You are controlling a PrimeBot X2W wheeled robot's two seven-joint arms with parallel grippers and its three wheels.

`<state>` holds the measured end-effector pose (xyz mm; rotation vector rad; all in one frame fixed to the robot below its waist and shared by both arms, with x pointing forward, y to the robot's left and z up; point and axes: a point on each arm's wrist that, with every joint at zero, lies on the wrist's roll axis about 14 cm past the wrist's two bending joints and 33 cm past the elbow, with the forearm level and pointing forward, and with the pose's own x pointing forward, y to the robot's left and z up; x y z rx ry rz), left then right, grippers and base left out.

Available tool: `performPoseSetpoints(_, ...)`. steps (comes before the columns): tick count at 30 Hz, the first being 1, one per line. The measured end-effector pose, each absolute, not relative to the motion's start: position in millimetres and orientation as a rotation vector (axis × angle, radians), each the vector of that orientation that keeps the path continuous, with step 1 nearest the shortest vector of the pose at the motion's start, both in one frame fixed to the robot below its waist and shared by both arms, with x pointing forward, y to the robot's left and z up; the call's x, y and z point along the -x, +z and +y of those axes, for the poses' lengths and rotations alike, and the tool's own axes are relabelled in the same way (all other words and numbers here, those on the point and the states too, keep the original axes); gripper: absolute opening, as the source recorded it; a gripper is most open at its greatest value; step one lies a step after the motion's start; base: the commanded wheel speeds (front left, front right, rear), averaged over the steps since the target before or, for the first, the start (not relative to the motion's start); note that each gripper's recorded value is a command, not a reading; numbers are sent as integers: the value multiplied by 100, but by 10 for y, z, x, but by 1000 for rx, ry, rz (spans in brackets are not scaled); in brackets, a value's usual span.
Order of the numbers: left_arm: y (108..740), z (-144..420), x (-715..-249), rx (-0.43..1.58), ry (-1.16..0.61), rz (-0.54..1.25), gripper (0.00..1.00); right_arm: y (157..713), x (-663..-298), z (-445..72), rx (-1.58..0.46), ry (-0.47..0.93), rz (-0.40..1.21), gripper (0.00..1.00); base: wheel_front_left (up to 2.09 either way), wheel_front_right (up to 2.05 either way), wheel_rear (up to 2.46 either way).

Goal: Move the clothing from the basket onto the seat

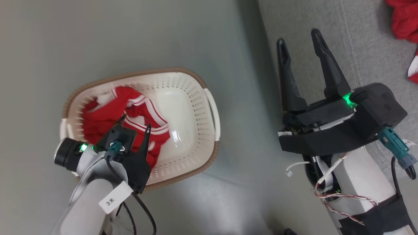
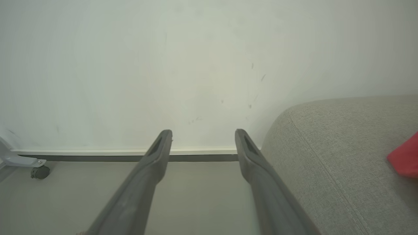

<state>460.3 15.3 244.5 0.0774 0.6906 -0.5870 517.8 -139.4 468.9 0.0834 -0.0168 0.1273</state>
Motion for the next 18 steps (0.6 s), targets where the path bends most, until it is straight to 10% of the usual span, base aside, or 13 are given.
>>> performPoseSetpoints(18, 1277, 149, -4225, -227, -710, 970, 100, 4195, -5198, -1614, -47, 58, 69, 100, 0, 0, 0)
